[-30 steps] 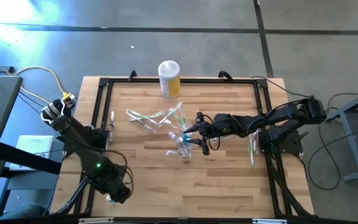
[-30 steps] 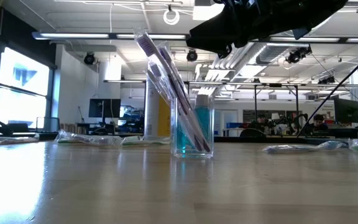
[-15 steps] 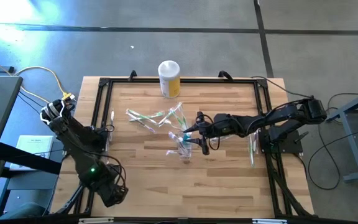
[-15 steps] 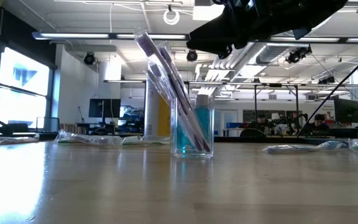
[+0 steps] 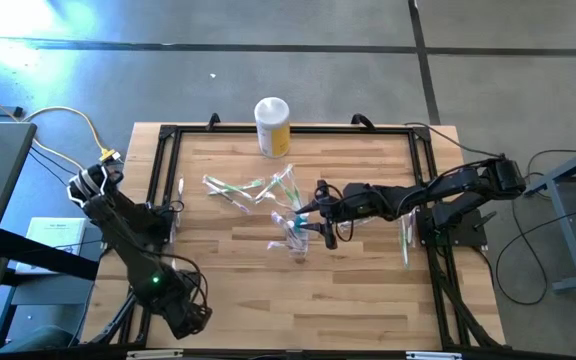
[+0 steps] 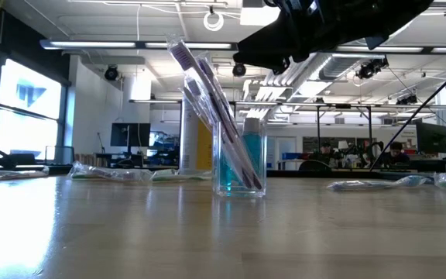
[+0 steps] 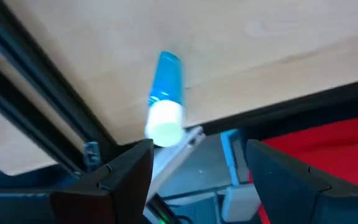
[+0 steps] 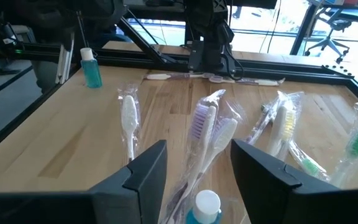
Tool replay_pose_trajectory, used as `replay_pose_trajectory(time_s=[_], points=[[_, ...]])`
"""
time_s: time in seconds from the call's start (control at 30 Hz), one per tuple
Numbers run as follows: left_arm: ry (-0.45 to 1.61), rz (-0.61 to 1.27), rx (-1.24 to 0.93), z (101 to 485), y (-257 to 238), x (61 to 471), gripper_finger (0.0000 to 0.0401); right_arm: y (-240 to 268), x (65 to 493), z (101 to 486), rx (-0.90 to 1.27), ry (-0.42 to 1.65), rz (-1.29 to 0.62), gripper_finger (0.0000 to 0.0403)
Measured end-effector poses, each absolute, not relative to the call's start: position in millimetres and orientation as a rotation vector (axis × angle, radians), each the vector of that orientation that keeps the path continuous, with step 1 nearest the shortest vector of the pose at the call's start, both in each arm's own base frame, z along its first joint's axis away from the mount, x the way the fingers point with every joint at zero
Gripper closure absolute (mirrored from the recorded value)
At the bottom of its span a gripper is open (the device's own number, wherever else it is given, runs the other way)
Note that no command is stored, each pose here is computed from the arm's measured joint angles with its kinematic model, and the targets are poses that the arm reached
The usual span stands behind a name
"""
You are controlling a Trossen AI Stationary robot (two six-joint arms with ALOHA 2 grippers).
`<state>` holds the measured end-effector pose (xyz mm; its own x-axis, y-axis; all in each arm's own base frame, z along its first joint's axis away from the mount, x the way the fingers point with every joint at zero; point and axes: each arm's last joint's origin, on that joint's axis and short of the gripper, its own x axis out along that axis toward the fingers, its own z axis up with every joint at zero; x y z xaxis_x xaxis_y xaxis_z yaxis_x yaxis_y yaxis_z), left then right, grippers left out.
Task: Pick & Place toothbrushing station
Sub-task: Put the mouthwash bottle into the transparent organizer
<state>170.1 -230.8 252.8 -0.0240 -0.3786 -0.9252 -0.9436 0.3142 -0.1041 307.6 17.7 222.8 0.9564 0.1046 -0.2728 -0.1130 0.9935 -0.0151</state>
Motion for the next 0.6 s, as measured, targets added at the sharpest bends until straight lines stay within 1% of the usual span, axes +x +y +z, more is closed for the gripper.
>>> replay_pose_trajectory(time_s=[0.47,0.6], points=[[1.640,0.838,-1.222,234.4,-227.6,165.8,0.0151,17.7,306.5,219.3,-0.030,0.313,0.111,0.0233],[1.639,0.763,-1.266,228.0,-231.5,168.8,0.0151,17.7,306.5,219.3,-0.030,0.313,0.111,0.0233]])
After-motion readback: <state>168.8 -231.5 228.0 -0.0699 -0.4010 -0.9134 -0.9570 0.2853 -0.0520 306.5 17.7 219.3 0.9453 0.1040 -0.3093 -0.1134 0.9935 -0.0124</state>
